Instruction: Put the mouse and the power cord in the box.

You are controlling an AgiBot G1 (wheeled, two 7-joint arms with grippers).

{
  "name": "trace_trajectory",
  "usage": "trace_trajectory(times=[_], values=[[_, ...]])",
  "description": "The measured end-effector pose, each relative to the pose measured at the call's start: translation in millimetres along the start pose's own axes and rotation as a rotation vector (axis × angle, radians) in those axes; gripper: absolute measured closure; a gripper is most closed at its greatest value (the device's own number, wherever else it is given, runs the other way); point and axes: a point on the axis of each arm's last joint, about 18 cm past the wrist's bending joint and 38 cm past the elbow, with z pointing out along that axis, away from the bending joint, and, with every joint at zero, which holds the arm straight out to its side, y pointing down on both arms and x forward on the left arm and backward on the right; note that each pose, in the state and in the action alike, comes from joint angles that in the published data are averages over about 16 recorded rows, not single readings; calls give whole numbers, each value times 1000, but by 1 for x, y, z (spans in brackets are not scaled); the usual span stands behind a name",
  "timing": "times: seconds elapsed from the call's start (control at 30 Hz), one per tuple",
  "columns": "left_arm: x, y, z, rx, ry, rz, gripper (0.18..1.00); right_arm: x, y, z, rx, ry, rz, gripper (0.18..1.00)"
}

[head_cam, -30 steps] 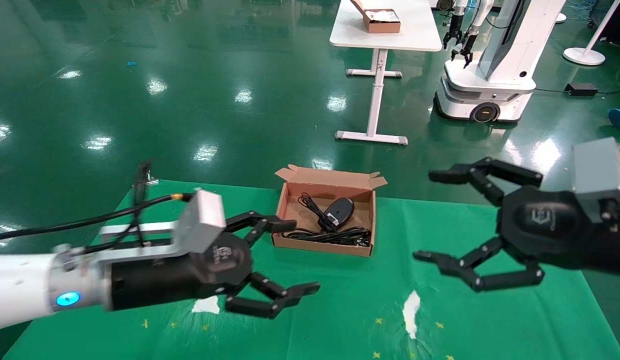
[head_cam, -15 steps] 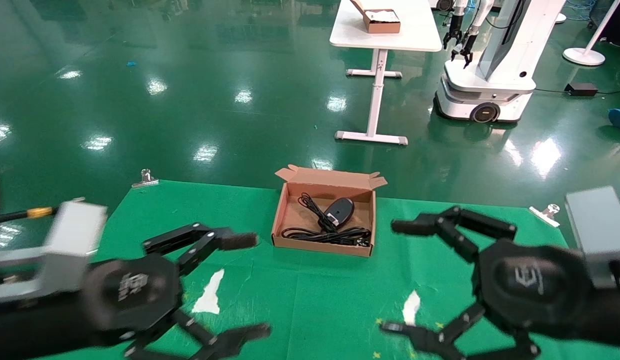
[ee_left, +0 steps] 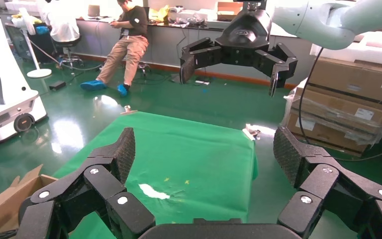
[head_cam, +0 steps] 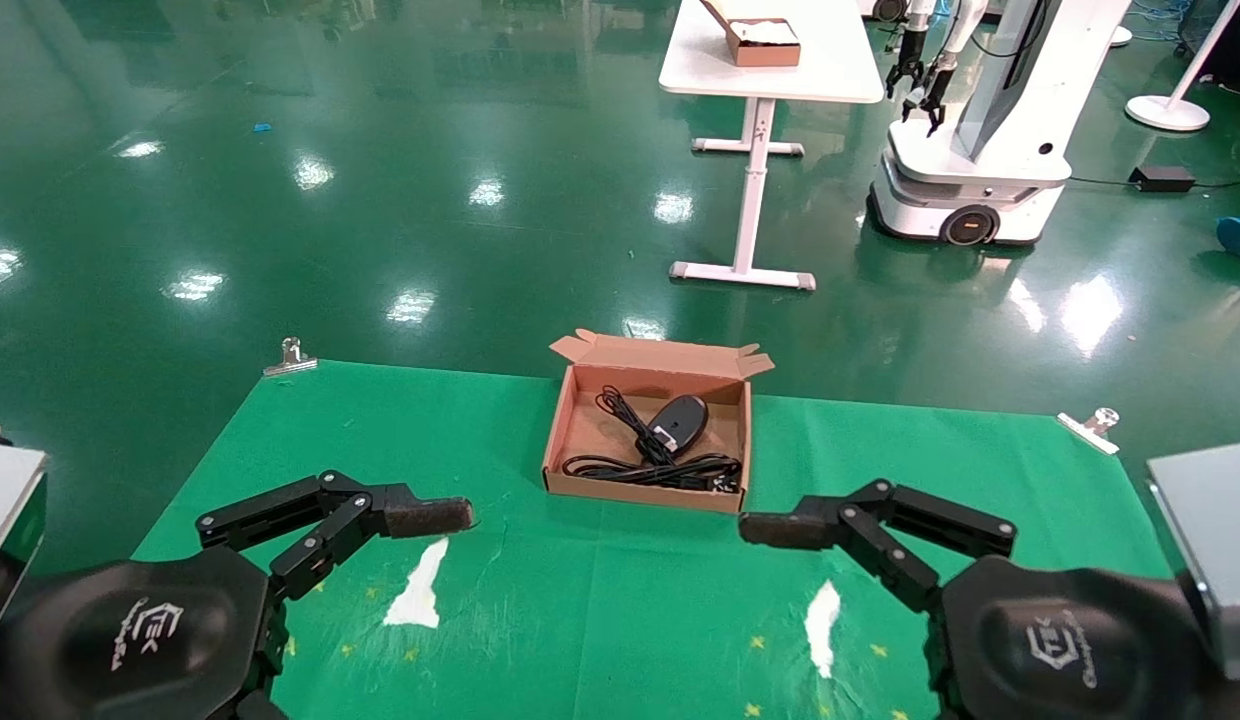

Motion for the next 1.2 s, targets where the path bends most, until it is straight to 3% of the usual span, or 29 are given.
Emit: trace_trajectory(times=[1.2], values=[[-4,4,3,-6,-8,-6,184,6,0,-3,-11,16,-11,178]])
